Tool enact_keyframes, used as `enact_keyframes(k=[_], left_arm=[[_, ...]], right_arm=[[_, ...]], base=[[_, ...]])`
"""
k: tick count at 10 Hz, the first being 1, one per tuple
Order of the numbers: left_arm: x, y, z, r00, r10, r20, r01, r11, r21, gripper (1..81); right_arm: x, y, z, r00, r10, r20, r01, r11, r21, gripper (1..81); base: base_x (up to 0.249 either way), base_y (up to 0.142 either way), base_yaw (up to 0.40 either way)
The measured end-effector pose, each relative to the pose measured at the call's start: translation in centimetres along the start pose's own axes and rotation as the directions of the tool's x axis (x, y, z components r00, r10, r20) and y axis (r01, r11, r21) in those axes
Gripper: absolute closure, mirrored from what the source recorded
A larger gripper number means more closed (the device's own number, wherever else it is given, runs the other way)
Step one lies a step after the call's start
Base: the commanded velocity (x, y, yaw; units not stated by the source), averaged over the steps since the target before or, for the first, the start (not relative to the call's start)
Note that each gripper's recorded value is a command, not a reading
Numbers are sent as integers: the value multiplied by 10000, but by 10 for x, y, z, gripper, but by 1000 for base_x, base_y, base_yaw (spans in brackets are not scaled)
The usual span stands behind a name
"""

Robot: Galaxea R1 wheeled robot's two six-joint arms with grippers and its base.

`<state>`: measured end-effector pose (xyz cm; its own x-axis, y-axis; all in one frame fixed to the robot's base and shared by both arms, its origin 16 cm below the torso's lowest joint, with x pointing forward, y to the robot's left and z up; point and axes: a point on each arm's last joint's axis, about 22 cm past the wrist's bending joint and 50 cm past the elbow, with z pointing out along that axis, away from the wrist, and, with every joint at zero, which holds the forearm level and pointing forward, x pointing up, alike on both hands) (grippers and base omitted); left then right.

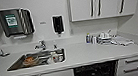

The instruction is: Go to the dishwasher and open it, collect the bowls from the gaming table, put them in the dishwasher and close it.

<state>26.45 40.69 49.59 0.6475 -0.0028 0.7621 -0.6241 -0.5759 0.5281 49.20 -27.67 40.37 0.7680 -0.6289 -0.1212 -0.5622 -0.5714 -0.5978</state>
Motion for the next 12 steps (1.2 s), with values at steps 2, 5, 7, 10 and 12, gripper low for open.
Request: enact_keyframes(k=[2, 5, 7, 10, 12], left_arm=[[2, -3, 3, 10000, 44, -40, -44, 10000, 14, 10], [1, -3, 4, 10000, 56, -7, -56, 10000, -11, 10], [-2, -2, 4, 10000, 39, 36, -39, 10000, -54, 10], [-4, -2, 11, 10000, -2, 2, 2, 9999, -102, 10], [-11, 2, 10, 9999, -67, 92, 69, 9999, -130, 10]], right_arm=[[3, 0, 7, 9984, -540, -149, 540, 9985, -3, 10], [-2, 3, 12, 9972, -736, -165, 736, 9973, 11, 10], [-43, 35, 19, 9864, -1151, 1177, 1267, 9872, -966, 10], [-77, 72, 24, 9792, -841, 1848, 1133, 9816, -1535, 10], [-73, 70, 30, 9810, -941, 1696, 1200, 9815, -1493, 10]], base=[[-86, 0, 0], [-91, 0, 0], [-92, 0, 0], [-92, 0, 0], [-39, 0, 0]])
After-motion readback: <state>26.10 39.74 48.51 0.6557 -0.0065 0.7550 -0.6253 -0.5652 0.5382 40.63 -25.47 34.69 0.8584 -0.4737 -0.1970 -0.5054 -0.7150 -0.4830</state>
